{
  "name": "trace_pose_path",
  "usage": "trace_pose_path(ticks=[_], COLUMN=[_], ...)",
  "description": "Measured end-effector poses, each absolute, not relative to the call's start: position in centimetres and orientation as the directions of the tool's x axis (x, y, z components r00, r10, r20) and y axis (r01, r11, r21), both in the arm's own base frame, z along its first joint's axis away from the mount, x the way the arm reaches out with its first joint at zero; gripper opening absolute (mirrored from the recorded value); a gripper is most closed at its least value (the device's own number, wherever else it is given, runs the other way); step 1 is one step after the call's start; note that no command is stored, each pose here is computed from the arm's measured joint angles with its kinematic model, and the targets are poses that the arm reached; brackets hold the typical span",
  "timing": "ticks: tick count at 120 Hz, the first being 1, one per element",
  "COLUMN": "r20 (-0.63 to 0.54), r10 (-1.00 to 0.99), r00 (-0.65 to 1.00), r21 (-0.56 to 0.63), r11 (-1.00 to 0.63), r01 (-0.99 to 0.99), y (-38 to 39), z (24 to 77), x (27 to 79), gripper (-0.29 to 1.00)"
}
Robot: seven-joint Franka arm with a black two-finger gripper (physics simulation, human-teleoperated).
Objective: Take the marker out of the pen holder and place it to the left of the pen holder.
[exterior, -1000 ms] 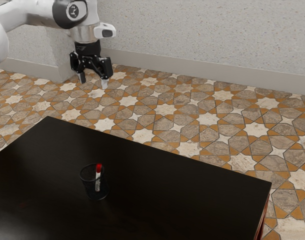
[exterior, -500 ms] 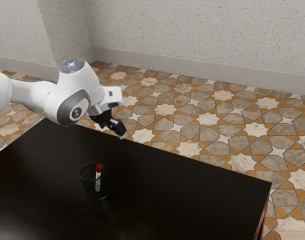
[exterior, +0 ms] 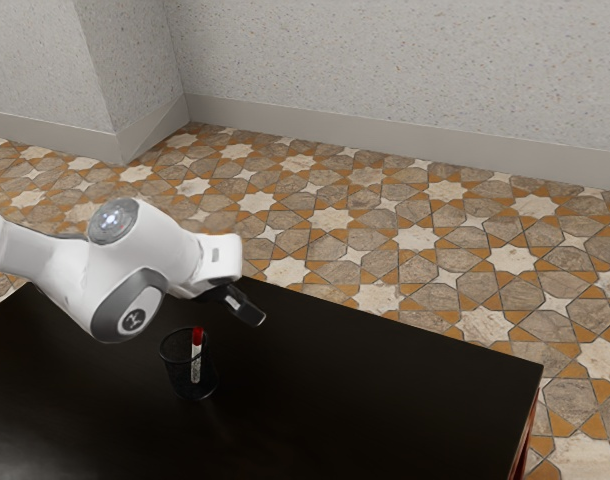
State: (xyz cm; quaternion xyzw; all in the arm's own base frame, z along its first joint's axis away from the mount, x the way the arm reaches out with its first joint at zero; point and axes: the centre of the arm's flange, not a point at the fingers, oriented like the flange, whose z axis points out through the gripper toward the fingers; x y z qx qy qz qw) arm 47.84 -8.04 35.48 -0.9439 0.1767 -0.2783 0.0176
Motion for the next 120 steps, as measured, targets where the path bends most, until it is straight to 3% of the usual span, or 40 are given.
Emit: trace_pose_path(ticks=[72, 120], r20=[0.387, 0.368], r10=[-0.32, -0.34], r00=[0.865, 0.865], r21=[-0.133, -0.134], r11=[-0.947, -0.94], r01=[-0.291, -0.313], y=[-3.9, -4.3], z=[33.4, 33.3], x=[42.6, 42.4], gripper=[0.69, 0.34])
